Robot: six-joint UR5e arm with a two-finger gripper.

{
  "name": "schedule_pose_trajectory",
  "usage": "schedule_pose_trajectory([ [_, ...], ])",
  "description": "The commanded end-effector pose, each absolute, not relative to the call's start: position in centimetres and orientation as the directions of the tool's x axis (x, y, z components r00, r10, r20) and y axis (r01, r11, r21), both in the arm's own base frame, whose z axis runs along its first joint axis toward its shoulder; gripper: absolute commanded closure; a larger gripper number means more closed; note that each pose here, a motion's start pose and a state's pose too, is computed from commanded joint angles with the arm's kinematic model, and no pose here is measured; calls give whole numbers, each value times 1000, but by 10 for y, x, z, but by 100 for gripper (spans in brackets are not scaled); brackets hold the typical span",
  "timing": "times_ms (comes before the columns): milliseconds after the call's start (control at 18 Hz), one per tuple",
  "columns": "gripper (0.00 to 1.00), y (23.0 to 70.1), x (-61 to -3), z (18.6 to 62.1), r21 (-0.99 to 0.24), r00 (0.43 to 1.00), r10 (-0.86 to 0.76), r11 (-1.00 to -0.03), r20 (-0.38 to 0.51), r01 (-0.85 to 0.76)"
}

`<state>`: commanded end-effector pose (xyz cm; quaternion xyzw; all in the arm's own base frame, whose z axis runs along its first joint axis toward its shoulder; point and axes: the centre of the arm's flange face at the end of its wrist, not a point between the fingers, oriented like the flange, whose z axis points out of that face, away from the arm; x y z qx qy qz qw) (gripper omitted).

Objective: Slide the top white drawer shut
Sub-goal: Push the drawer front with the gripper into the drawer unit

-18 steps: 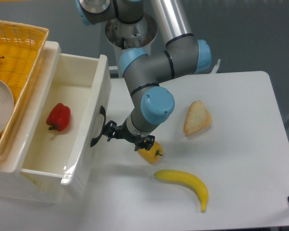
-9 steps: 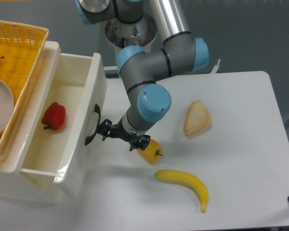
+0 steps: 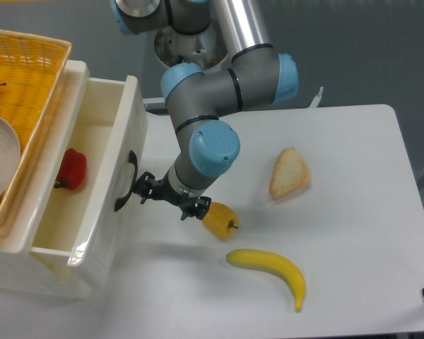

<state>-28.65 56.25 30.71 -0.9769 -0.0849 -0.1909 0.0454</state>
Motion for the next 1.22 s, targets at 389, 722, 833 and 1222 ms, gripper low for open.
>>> schedule_pose_trajectory([
  [389, 0, 569, -268, 314, -55, 917, 140, -983, 374, 173],
  [722, 0, 573, -258, 319, -65, 920, 123, -985, 372, 158],
  [833, 0, 574, -257, 318, -63, 920, 121, -986, 373, 155],
  [1222, 0, 579, -245, 318, -63, 925, 101, -989, 367, 133],
])
